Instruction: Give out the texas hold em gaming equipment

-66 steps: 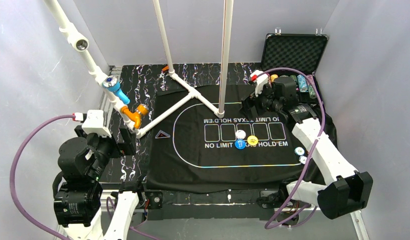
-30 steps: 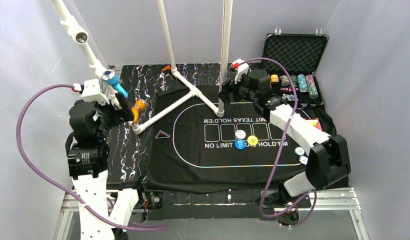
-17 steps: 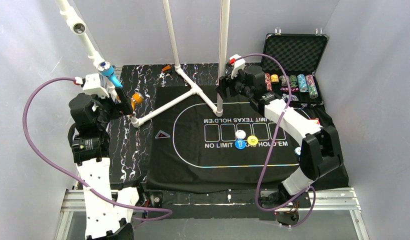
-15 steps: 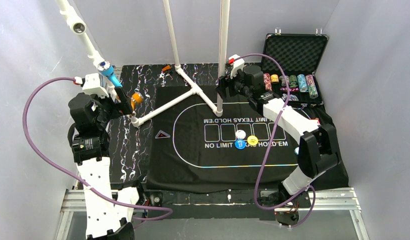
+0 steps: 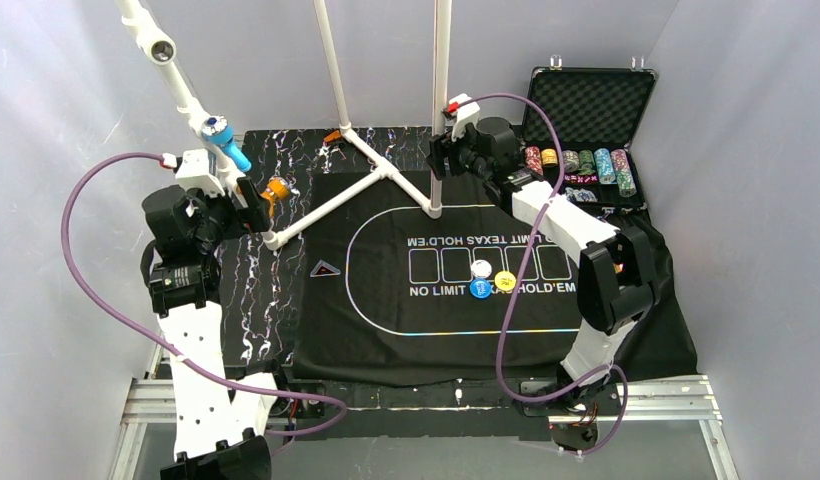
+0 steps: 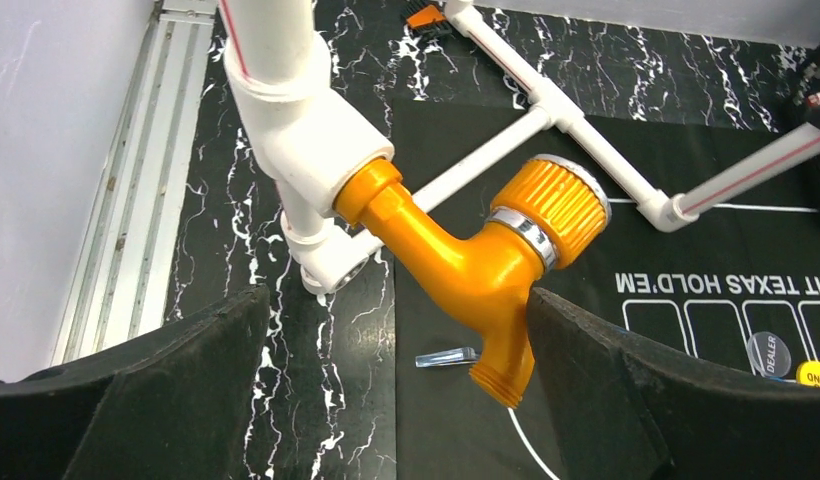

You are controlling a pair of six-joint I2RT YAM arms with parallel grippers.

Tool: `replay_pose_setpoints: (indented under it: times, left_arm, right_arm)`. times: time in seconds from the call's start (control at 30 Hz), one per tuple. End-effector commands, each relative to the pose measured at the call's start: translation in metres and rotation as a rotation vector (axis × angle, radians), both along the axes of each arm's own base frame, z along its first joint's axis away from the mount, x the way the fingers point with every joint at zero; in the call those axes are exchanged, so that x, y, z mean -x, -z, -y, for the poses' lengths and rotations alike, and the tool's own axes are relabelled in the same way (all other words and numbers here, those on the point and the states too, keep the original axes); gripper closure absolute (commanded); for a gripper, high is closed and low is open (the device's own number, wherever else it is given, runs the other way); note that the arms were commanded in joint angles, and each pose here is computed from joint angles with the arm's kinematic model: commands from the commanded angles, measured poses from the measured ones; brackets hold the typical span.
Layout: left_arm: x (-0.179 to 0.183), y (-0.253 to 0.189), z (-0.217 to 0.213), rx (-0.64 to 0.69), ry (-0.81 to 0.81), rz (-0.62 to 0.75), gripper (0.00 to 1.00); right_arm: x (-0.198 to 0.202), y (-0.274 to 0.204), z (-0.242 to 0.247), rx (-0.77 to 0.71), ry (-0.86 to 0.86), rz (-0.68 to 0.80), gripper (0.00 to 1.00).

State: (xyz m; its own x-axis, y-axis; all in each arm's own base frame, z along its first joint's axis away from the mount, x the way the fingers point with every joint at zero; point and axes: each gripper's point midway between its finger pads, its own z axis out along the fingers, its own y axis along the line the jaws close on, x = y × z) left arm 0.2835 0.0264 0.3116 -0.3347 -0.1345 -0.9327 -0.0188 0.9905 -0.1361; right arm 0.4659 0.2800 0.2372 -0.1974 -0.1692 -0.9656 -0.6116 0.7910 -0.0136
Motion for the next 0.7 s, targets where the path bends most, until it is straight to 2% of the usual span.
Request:
replay_pose_setpoints:
  times: [0.0, 0.57, 0.67]
  left_arm:
    - [0.009, 0.014, 0.013, 0.008, 0.08, -0.038, 0.01]
    - [0.037, 0.028, 0.041, -0.025, 0.271, -0.08, 0.01]
    - [0.045, 0.029, 0.05, -0.029, 0.321, -0.076, 0.01]
  right_arm:
    - [-0.023, -0.029, -0.006, -0.015, 0.027, 0.104, 0.23]
    - [-0.049, -0.033, -0.021, -0.013, 0.025, 0.098, 0.22]
    - [-0.049, -0.034, -0.02, -0.012, 0.023, 0.098, 0.15]
